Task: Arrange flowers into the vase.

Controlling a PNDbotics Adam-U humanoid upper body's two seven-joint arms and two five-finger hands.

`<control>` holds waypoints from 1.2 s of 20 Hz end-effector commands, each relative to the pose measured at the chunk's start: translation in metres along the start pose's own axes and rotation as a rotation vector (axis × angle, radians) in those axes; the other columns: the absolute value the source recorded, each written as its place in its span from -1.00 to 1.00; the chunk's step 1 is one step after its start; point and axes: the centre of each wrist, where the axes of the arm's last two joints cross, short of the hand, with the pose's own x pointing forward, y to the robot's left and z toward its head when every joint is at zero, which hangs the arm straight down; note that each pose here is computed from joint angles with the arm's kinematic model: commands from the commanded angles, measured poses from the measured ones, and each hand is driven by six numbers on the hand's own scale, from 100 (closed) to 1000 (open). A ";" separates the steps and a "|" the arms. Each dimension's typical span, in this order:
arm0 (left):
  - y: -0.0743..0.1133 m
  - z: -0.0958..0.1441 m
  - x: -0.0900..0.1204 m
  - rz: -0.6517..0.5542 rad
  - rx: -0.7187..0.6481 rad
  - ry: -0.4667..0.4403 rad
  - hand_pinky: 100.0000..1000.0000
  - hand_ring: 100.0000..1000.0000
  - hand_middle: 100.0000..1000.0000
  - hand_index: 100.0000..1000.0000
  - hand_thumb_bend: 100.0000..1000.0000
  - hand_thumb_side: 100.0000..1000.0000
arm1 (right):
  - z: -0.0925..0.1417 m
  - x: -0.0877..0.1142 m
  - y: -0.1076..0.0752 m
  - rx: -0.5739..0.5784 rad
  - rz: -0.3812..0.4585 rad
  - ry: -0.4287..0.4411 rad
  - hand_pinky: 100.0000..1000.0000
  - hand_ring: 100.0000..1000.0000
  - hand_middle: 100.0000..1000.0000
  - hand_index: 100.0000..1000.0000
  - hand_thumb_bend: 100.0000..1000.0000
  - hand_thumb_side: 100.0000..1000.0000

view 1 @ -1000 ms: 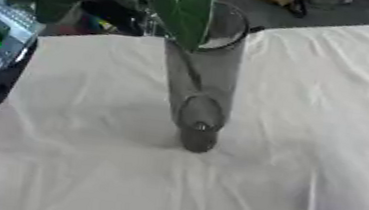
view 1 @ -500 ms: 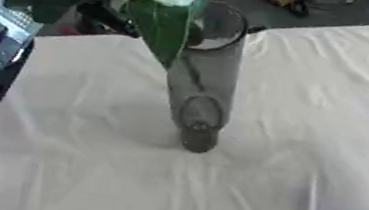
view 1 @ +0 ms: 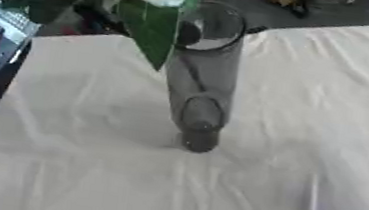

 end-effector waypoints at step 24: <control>0.008 0.017 -0.020 -0.008 -0.022 0.027 0.95 0.96 1.00 1.00 -0.12 1.00 | -0.002 0.006 -0.002 -0.003 -0.002 -0.019 0.42 1.00 0.18 0.54 -1.00 1.00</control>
